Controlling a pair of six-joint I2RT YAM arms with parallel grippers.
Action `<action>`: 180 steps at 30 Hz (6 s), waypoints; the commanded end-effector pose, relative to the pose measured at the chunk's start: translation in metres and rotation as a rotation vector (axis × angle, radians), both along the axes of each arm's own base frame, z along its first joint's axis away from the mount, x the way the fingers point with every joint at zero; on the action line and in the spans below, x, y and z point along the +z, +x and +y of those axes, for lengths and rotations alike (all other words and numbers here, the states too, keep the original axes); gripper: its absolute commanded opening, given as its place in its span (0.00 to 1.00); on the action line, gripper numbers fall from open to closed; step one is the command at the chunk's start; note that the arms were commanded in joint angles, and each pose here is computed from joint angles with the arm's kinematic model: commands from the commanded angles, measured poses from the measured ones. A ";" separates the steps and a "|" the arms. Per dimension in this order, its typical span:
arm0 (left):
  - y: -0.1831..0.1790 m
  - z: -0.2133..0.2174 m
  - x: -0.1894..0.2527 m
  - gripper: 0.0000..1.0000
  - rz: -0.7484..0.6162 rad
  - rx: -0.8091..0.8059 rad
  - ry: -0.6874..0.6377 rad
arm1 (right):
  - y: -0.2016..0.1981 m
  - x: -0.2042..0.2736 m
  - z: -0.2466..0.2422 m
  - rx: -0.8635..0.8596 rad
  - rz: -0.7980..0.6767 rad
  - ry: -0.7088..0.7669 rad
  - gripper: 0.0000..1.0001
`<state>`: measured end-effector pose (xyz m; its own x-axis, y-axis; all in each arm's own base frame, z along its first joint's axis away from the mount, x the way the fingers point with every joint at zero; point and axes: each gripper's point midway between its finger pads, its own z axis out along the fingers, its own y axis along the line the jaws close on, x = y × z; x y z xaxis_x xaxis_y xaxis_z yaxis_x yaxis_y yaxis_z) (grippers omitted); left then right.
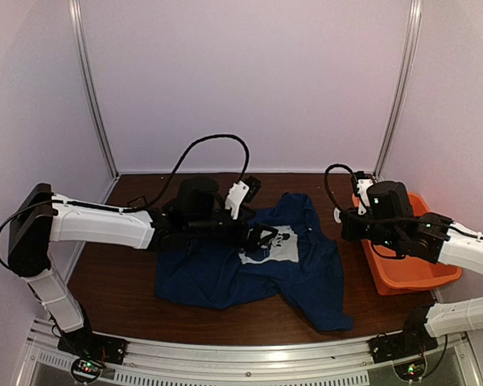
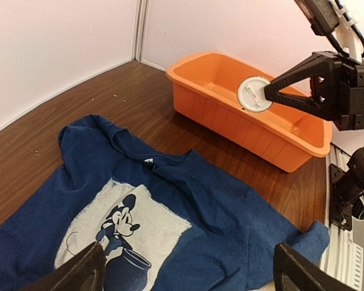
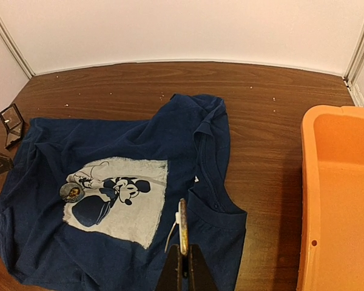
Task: Pin the brooch onto the clothing
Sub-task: Hold the clothing with brooches at the center of the board.
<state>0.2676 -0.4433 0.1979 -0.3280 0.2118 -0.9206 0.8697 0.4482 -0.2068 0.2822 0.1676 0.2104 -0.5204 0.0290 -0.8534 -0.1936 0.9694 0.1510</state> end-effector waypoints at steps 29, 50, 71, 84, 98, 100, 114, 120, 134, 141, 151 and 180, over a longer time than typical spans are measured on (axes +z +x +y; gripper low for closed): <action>0.032 0.012 -0.001 0.98 -0.054 0.178 0.001 | 0.002 -0.004 -0.003 -0.015 0.001 -0.017 0.00; 0.027 0.031 0.005 0.98 -0.075 0.214 0.023 | 0.008 -0.010 0.015 0.020 0.048 0.018 0.00; 0.034 0.021 0.009 0.98 -0.070 0.211 0.025 | 0.005 -0.012 0.012 0.023 0.051 -0.008 0.00; 0.034 0.022 0.011 0.98 -0.077 0.214 0.034 | 0.005 -0.012 0.011 0.019 0.054 -0.010 0.00; 0.030 0.022 0.013 0.98 -0.085 0.187 0.041 | 0.005 -0.013 0.009 0.007 0.053 -0.009 0.00; 0.029 0.021 0.015 0.98 -0.089 0.182 0.041 | 0.006 -0.013 0.010 0.007 0.058 -0.009 0.00; 0.028 0.029 0.019 0.98 -0.103 0.205 0.031 | 0.004 -0.017 0.008 0.002 0.063 -0.002 0.00; 0.031 0.037 0.020 0.98 -0.120 0.239 0.041 | 0.004 -0.019 0.010 0.010 0.062 0.012 0.00; 0.039 0.046 0.015 0.98 -0.149 0.256 0.142 | 0.007 -0.018 0.018 0.026 0.072 0.019 0.00; 0.052 0.063 0.025 0.98 -0.119 0.292 0.110 | 0.006 -0.016 0.016 0.021 0.071 0.032 0.00; 0.059 0.069 0.019 0.97 -0.133 0.258 0.192 | 0.008 -0.020 0.026 0.039 0.083 0.063 0.00; 0.061 0.014 -0.107 0.98 -0.079 -0.197 0.488 | 0.010 -0.049 0.035 0.037 0.148 0.083 0.00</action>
